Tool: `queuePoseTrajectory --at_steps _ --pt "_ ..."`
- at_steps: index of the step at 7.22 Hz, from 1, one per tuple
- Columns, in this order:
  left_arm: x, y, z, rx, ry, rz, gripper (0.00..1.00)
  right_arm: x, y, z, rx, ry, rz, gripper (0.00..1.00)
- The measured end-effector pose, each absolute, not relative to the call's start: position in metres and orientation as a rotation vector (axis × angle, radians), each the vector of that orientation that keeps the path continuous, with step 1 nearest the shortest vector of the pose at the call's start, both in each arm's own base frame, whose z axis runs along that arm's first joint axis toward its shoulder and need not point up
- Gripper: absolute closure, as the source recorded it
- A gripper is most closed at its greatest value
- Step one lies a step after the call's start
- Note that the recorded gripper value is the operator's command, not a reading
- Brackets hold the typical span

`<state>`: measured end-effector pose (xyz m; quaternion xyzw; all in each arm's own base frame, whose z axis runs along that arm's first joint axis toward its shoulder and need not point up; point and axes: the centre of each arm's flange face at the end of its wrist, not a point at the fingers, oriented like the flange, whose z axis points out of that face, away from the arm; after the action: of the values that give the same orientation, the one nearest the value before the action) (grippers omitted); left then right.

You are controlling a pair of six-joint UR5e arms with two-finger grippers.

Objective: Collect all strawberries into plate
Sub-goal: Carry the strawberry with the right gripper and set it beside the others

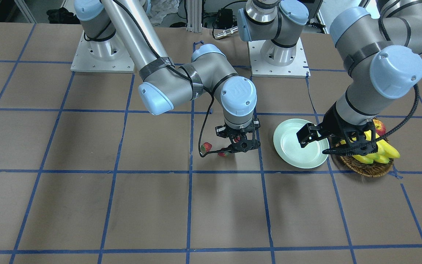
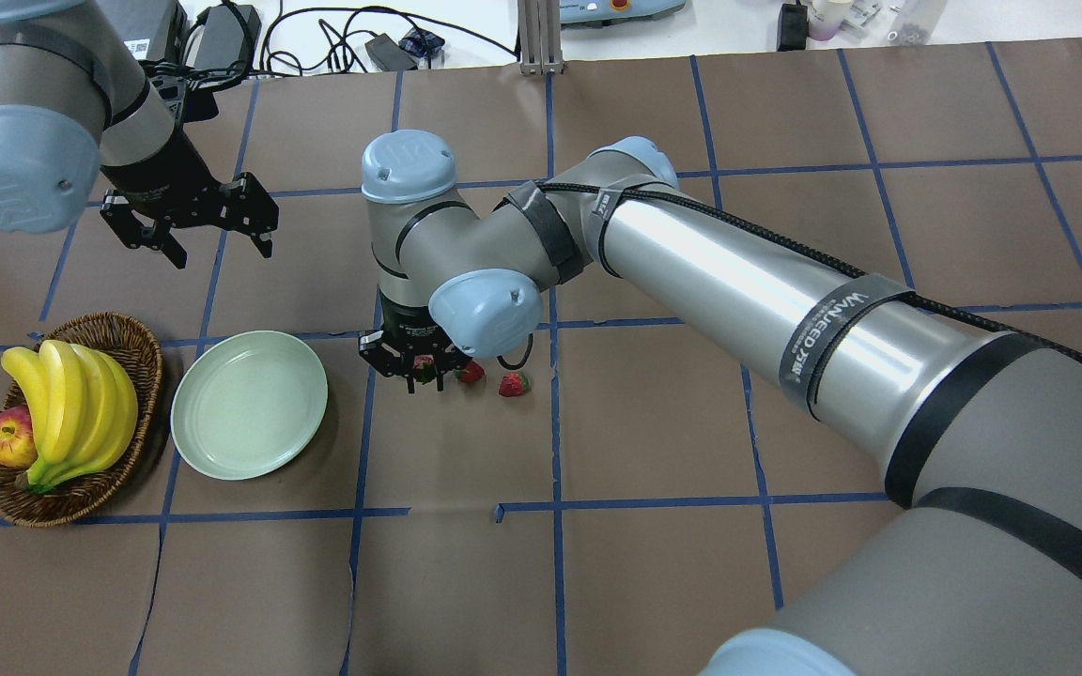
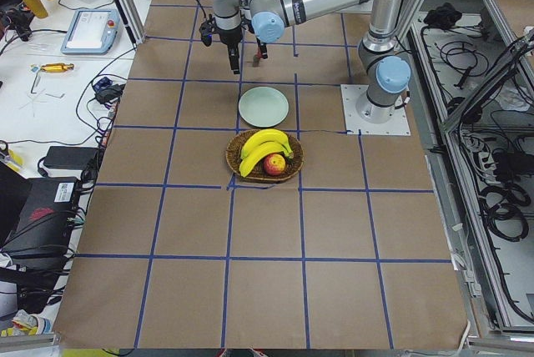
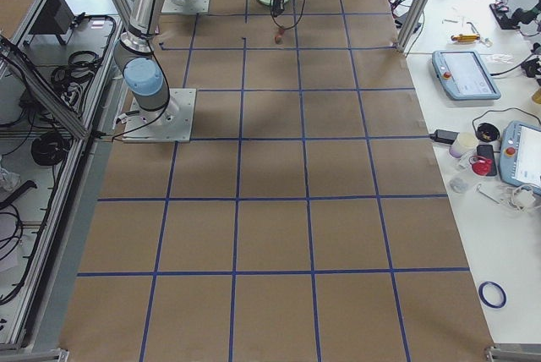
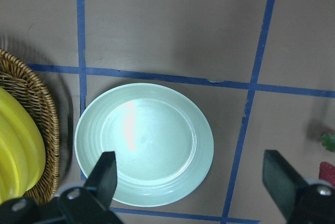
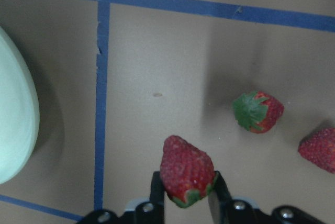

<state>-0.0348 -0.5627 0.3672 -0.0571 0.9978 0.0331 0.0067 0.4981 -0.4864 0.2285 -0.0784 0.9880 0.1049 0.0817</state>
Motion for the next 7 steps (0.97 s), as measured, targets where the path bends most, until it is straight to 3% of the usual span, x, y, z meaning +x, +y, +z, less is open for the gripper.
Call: queuePoseTrajectory --at_steps 2,5,6,7 --pt "-0.035 -0.564 0.366 -0.177 3.121 0.107 0.0 0.5 -0.486 0.216 -0.238 2.956 0.334 0.94" --pt "-0.034 -0.565 0.366 -0.177 3.12 0.099 0.0 0.502 -0.489 0.199 -0.242 2.957 0.333 0.67" --pt "-0.034 -0.565 0.364 -0.176 3.119 0.101 0.0 0.501 -0.489 0.194 -0.244 2.962 0.338 0.52" --pt "-0.034 -0.565 0.363 -0.177 3.12 0.103 0.0 0.5 -0.489 0.19 -0.245 2.969 0.344 0.15"
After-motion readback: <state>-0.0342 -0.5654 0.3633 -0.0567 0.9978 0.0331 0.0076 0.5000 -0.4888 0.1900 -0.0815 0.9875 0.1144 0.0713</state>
